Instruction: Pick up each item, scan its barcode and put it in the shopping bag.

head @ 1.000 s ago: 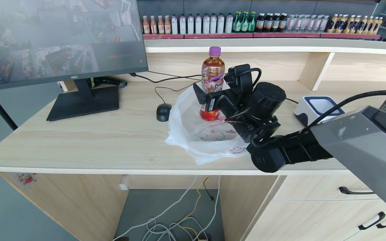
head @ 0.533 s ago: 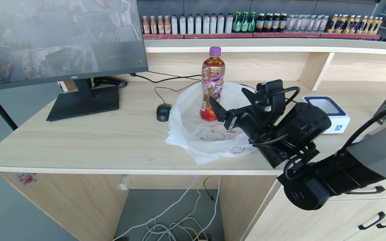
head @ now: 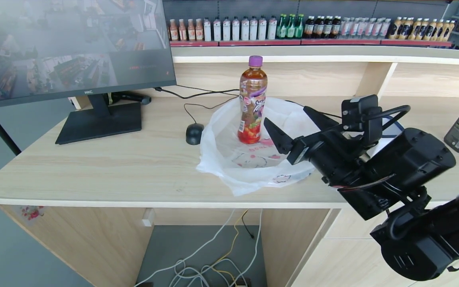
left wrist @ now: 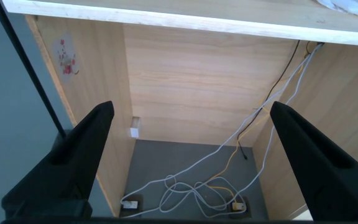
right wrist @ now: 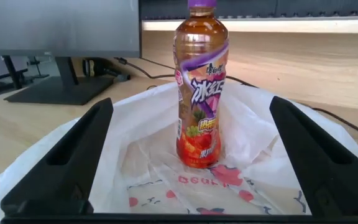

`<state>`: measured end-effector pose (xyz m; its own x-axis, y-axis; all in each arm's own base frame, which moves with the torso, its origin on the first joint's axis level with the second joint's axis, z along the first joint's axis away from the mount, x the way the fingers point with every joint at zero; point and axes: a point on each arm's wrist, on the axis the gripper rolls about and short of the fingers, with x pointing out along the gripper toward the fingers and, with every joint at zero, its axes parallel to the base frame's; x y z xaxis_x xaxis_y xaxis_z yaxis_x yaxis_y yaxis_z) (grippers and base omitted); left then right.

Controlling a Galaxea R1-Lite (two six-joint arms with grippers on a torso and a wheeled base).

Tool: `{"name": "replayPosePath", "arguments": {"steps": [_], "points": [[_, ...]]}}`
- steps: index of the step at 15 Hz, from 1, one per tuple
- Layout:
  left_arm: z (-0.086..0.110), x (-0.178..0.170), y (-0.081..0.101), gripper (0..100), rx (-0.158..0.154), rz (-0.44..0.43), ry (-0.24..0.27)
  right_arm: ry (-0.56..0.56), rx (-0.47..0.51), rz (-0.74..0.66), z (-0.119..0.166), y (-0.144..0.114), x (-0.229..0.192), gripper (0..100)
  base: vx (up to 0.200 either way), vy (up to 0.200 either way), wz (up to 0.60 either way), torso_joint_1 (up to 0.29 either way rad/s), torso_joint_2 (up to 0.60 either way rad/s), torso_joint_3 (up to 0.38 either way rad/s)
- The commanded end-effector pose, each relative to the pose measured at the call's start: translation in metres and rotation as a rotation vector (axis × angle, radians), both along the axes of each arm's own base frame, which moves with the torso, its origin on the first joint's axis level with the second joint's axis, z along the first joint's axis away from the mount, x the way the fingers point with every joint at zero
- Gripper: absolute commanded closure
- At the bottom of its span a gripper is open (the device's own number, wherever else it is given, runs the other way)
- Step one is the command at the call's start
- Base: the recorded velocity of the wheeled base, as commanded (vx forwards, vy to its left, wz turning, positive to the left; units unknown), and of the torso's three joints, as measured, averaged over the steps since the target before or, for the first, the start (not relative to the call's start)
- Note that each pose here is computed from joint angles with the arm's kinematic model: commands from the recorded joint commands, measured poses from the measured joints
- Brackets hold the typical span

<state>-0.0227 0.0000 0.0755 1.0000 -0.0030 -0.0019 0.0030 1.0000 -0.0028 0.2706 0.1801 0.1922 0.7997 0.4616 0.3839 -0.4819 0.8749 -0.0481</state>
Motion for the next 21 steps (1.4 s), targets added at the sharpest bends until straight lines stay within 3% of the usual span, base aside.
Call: {"name": "replayPosePath", "arguments": {"steps": [1,13,21], "points": [[0.0,0.0,0.0,0,0.0,0.0,0.0,-0.01,0.007,0.002,0.0045,-0.002,-0.0042,0,0.0,0.0,0.0,0.0,0.0,0.0],[0.0,0.0,0.0,0,0.0,0.0,0.0,0.022,-0.003,0.037,-0.0028,0.004,-0.0126,0,0.0,0.0,0.0,0.0,0.0,0.0],[0.0,0.0,0.0,0,-0.002,0.001,0.0,0.02,-0.001,0.034,-0.002,0.0032,-0.0121,0,0.0,-0.2,0.0,0.008,0.0,0.003]]}}
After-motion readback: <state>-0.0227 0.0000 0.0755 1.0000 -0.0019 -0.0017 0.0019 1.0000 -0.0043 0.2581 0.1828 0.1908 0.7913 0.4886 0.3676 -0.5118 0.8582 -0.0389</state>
